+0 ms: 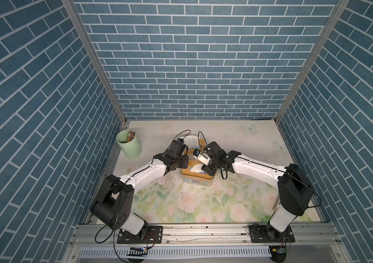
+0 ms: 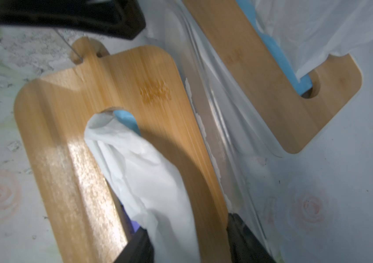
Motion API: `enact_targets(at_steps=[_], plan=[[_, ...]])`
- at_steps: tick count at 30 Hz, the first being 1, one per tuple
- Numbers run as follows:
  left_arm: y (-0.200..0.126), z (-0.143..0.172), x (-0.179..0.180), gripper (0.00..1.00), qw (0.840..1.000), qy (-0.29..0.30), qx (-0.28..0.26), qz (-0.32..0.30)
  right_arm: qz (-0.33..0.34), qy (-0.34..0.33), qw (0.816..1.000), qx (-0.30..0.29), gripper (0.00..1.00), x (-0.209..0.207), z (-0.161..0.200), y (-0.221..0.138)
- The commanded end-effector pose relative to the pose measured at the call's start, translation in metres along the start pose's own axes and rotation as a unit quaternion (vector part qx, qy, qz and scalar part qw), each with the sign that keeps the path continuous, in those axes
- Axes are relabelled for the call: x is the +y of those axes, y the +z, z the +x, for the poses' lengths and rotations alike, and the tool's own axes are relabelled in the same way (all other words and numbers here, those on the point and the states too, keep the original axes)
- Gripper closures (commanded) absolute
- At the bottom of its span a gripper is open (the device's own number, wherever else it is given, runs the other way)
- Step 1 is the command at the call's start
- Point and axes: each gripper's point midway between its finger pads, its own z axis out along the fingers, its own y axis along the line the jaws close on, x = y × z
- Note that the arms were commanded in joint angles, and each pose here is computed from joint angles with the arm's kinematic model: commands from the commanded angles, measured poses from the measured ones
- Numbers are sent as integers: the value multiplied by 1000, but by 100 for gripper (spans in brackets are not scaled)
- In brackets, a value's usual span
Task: Put the tissue paper into the tissue box
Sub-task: Pull the paper towel from the tissue box.
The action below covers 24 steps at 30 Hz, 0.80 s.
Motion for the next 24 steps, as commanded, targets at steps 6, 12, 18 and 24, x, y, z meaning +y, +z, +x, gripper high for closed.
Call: enact_targets(at_steps=[6, 12, 18, 24], plan=[[-3, 6, -9, 100, 1000, -6, 9, 27, 13, 49, 995, -91, 61, -15, -35, -2], [-5, 4, -9, 100, 1000, -14, 0, 26, 14, 127, 984, -124, 63, -37, -37, -17], [-8, 2, -8, 100, 999, -35, -14, 24, -127, 131, 964, -196, 44, -5, -49, -54], [-21, -4, -18, 69, 997, -59, -34, 48, -181, 146, 943, -240, 32, 3, -37, -97]])
